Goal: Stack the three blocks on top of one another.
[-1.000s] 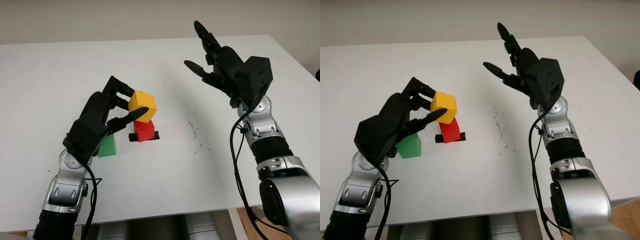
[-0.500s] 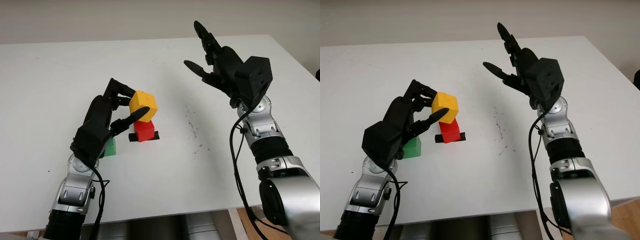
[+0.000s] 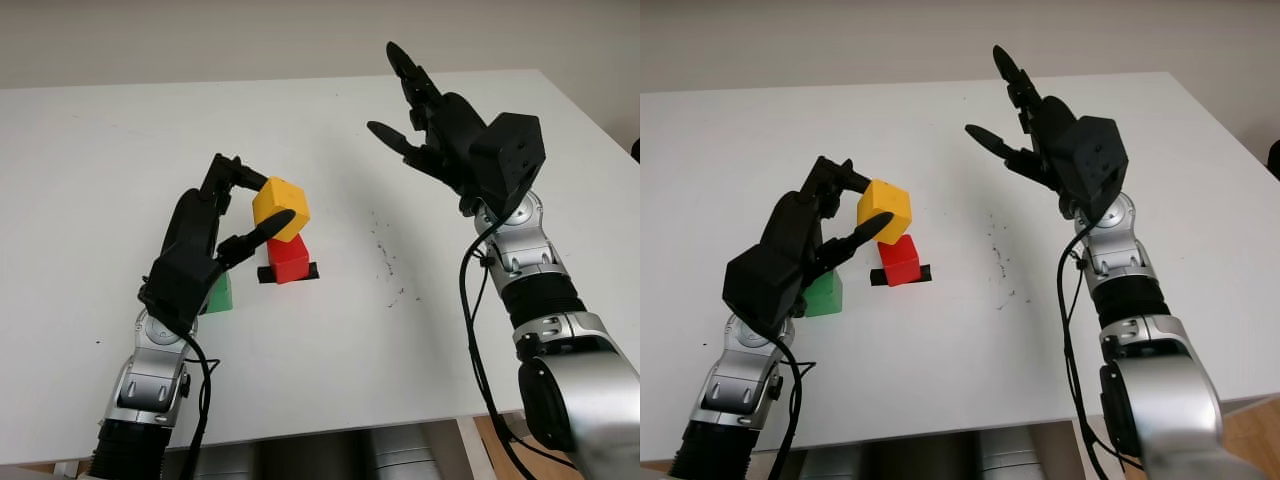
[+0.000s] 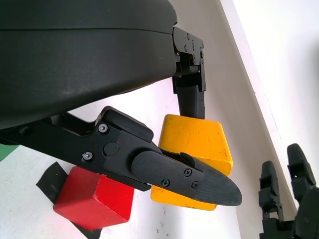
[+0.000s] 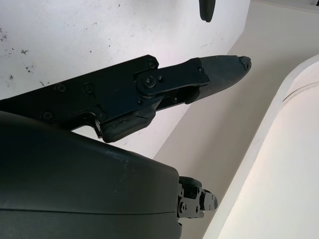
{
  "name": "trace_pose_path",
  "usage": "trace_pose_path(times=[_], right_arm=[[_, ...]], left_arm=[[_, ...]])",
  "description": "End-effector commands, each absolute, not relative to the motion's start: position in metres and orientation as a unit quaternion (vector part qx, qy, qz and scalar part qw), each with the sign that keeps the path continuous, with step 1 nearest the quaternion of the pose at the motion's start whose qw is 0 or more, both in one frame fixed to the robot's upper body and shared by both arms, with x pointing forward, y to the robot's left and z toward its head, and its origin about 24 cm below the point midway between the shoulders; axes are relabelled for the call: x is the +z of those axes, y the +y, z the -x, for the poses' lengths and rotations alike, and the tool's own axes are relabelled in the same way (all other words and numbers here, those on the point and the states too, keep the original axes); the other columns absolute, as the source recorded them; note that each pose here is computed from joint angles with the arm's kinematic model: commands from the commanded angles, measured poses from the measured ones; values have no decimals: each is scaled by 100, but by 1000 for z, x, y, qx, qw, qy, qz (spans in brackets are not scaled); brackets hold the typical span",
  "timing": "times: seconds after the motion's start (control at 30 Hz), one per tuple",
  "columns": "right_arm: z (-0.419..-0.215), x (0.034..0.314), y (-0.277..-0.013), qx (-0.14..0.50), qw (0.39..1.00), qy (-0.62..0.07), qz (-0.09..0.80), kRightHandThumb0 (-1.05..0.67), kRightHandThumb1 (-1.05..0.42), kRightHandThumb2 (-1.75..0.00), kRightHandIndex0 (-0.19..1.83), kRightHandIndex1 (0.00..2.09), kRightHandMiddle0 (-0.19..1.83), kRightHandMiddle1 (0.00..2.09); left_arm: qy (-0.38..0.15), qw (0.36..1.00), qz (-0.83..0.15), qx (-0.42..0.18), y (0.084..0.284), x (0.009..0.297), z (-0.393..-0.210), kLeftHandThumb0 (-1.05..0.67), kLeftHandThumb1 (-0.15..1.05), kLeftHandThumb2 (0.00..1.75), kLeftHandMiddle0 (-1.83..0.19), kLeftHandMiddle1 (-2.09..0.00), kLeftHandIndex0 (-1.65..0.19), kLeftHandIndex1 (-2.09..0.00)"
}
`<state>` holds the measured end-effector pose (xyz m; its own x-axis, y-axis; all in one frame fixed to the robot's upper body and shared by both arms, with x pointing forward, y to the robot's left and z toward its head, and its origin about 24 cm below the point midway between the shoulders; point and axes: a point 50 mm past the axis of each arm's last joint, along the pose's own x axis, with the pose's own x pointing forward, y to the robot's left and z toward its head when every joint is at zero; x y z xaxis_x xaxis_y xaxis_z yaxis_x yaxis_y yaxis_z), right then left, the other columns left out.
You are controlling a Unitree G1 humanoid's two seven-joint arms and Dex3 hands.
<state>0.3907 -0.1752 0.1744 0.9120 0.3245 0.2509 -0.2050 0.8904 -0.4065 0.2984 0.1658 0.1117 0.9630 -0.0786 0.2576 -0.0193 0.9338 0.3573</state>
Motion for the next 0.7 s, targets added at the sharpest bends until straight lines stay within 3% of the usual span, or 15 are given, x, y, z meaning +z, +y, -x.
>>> trace_pose_path(times=[0.0,0.67], right_arm=[[-391,178,-176,136,959,-165,187,-80,-105,-18,-17,6,1,6],[-391,179,-177,139,958,-163,188,-80,-105,-18,-18,5,1,5]], left_arm=[[-134,975,-179,-15,164,109,-298,-37,105,12,-1,-4,-31,-174],[-99,986,-137,-1,148,75,-308,-37,105,16,1,-5,-23,-174]])
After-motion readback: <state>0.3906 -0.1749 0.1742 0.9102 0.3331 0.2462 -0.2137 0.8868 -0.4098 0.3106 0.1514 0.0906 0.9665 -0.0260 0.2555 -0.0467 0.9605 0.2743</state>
